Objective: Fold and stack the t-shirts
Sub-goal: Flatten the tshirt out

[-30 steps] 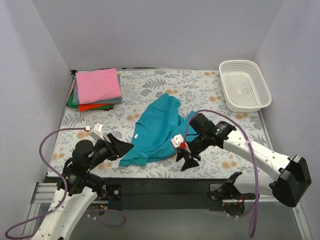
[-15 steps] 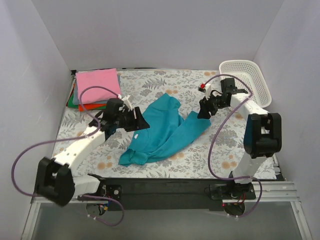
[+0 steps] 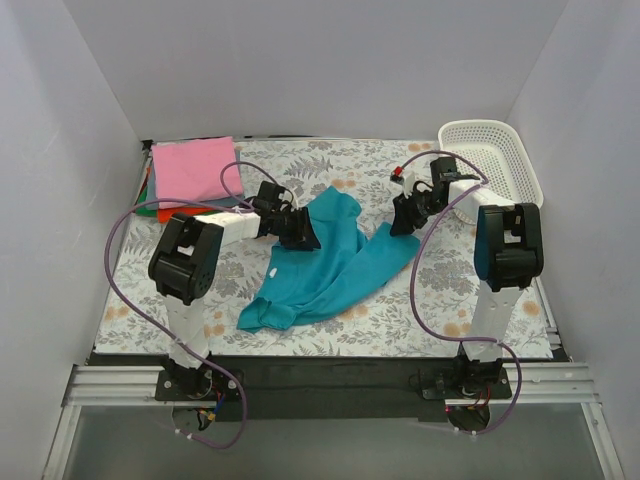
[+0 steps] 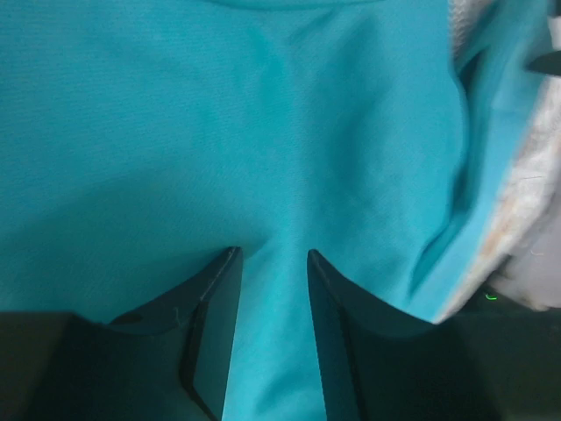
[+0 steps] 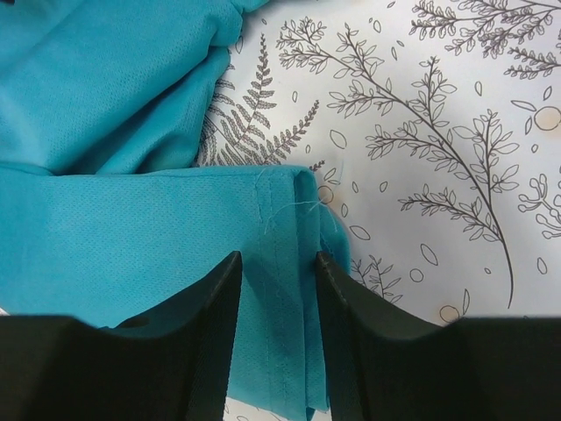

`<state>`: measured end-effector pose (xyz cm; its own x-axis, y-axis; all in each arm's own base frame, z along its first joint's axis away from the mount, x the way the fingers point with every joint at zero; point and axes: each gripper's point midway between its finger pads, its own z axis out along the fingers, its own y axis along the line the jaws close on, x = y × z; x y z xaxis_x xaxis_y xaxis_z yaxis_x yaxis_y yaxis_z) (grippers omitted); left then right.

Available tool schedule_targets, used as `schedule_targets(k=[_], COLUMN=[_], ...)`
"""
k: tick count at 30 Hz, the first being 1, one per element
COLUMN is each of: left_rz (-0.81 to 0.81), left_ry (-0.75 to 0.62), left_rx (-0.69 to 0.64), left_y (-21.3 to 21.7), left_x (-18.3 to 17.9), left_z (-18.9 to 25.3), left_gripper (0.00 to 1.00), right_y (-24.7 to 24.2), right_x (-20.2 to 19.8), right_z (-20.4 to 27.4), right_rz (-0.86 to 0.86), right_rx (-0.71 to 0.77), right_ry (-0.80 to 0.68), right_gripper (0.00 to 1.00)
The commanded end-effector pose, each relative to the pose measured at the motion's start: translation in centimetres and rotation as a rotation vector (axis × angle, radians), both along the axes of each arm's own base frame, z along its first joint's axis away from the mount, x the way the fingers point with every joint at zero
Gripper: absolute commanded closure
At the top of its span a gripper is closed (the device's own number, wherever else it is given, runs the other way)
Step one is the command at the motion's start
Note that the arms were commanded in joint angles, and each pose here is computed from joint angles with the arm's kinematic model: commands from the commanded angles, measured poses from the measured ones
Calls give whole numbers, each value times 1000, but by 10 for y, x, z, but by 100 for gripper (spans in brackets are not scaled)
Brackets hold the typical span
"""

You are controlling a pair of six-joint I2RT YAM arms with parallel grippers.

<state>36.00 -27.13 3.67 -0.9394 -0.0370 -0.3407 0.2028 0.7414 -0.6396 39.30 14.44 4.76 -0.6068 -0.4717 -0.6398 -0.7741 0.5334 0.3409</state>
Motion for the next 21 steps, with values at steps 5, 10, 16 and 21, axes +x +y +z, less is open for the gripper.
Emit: schedule_targets(k=[5,10,16,21], left_rz=[104,281,439,507], left_ry=[5,27,-48,-73], left_rx=[101,164,143,64], left_y=[20,52,87,99], left_x=[-1,-14,-44,-70], left_z=[-20,-29,-3,22], left_gripper=[66,71,72,72], right_y=[13,15,-9,-21], right_x=[16,-3,-66,-194], right_z=[16,44,93,89], right_rz=[18,40,185,526], right_rx=[64,103,68,25], right_ry=[-44,-69,-282,-411], right_gripper=[77,99,99,99])
